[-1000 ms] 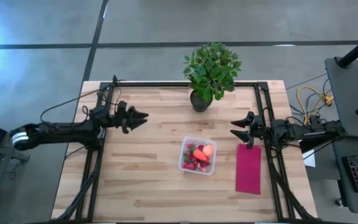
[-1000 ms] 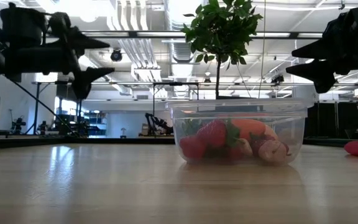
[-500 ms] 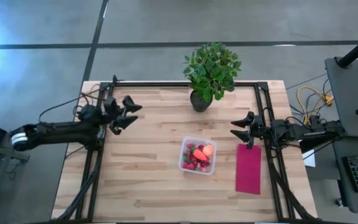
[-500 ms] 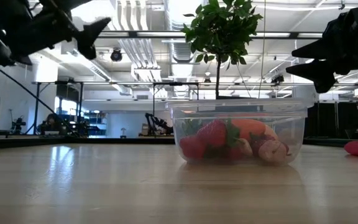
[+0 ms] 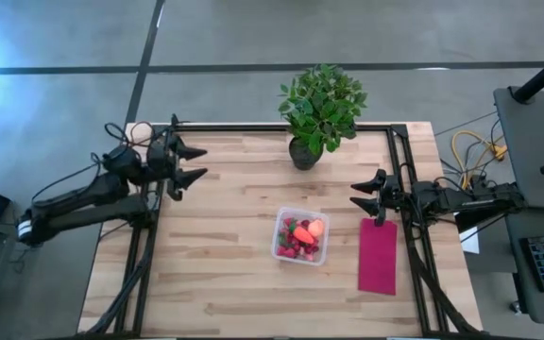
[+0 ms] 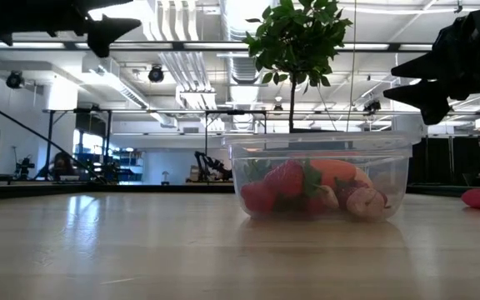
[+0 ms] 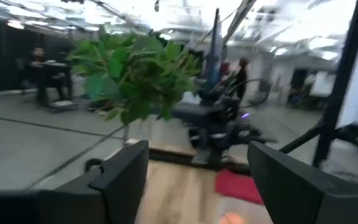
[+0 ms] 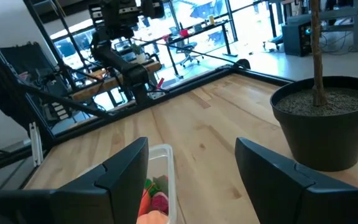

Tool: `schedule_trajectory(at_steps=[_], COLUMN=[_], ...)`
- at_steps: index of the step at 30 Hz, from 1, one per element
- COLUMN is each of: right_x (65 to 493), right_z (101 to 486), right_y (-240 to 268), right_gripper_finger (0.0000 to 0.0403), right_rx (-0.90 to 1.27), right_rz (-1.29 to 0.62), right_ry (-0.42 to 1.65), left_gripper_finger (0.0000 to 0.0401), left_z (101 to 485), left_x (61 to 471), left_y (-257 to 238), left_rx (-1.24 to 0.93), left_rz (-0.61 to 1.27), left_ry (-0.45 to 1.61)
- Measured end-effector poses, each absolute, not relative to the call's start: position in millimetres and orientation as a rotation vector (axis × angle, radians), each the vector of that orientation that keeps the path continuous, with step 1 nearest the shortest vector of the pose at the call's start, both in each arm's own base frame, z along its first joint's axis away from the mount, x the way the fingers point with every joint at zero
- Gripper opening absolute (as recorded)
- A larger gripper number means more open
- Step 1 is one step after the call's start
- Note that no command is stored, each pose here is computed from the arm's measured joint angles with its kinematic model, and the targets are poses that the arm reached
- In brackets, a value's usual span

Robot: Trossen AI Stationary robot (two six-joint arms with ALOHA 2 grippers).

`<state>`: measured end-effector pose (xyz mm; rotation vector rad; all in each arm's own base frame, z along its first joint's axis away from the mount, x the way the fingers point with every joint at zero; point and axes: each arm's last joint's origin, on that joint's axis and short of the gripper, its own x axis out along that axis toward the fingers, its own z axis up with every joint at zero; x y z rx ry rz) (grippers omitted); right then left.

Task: Pick and placing Produce into tupperware
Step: Return to Home Position

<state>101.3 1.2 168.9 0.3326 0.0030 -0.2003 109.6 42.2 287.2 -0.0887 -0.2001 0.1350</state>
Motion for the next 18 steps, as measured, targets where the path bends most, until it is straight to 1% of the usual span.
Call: schedule_trajectory(at_steps=[2,5,13,14,15,16,18], right_x=[101.3,101.3,101.3,101.3,101.3,101.3,101.3], right_z=[168.9,168.9,168.9,168.9,168.9,168.9,169.0], right_y=[1.2,1.2,1.2,1.2,1.2,1.2,1.2], right_gripper_finger=[0.0233,0.0233,0.0233,0.0233,0.0233,0.0233,0.0233], right_rx=[0.333,0.333,0.333,0.333,0.332,0.332,0.333], right_rz=[-0.2,-0.2,-0.2,-0.2,-0.2,-0.2,-0.2], right_ry=[0.003,0.003,0.003,0.003,0.003,0.003,0.003], left_gripper_finger=[0.0261,0.0261,0.0261,0.0261,0.0261,0.0261,0.0261], left_z=[292.4,298.3,313.9,314.4,311.0,308.3,314.6], left_x=[105.8,94.6,38.8,35.8,40.2,42.3,42.4], left_y=[40.8,35.7,10.4,8.7,9.7,8.7,5.8], left_rx=[-0.044,0.028,0.194,0.202,0.195,0.196,0.224], left_rz=[0.156,0.16,0.191,0.182,0.148,0.087,-0.013], left_ry=[-0.181,-0.222,-0.507,-0.519,-0.471,-0.436,-0.446])
